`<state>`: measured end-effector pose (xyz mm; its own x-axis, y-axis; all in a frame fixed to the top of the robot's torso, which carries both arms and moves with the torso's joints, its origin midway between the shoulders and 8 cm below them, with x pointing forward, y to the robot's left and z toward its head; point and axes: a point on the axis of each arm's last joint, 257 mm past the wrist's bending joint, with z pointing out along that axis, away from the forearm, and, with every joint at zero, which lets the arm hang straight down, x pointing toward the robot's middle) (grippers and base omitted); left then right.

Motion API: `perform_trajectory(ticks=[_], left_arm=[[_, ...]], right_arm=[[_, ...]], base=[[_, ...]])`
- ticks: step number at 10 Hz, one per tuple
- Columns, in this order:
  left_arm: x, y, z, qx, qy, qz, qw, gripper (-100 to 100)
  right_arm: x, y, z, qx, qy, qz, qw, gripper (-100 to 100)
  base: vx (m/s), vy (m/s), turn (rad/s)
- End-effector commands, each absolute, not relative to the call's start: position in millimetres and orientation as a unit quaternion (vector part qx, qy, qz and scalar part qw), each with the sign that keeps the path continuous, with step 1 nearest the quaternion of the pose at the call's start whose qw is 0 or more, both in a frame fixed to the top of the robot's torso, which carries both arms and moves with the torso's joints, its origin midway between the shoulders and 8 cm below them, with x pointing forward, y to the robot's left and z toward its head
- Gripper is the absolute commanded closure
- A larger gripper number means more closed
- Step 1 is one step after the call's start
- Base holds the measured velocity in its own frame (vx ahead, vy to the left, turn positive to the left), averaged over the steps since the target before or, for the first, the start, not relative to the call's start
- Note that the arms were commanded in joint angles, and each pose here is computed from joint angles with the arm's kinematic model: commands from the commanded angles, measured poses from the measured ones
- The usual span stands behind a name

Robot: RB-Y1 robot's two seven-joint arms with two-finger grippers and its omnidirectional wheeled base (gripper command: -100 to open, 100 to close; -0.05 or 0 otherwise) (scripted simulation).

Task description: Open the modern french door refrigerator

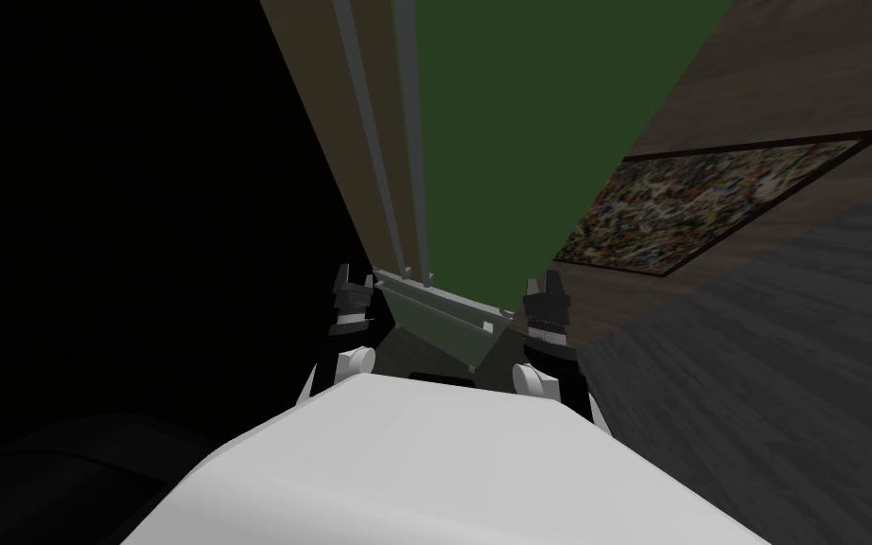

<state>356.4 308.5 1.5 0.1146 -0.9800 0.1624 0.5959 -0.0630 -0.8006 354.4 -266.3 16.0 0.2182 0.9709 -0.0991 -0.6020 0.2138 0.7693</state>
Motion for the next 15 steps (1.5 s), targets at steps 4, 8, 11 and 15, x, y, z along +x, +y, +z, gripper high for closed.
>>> perform_trajectory(ticks=[4, 8, 11, 15], left_arm=[[356.3, 308.5, 1.6, -0.387, 0.248, -0.618, 0.638, 0], [356.3, 308.5, 1.6, -0.387, 0.248, -0.618, 0.638, 0], [362.0, 300.4, -4.0, -0.371, 0.281, -0.616, 0.636, -100], [375.1, 289.7, -25.0, -0.357, 0.327, -0.609, 0.628, -100]], right_arm=[[354.3, -266.3, 16.1, 0.305, 0.302, 0.548, 0.718, 0], [354.3, -266.3, 16.2, 0.305, 0.302, 0.548, 0.718, 0], [354.4, -266.3, 16.0, 0.305, 0.302, 0.547, 0.718, 0], [354.4, -266.4, 15.8, 0.306, 0.302, 0.547, 0.718, 0]], base=[[0.0, 0.0, 0.0], [0.0, 0.0, 0.0], [0.007, 0.006, -0.016], [0.021, 0.025, -0.048]])
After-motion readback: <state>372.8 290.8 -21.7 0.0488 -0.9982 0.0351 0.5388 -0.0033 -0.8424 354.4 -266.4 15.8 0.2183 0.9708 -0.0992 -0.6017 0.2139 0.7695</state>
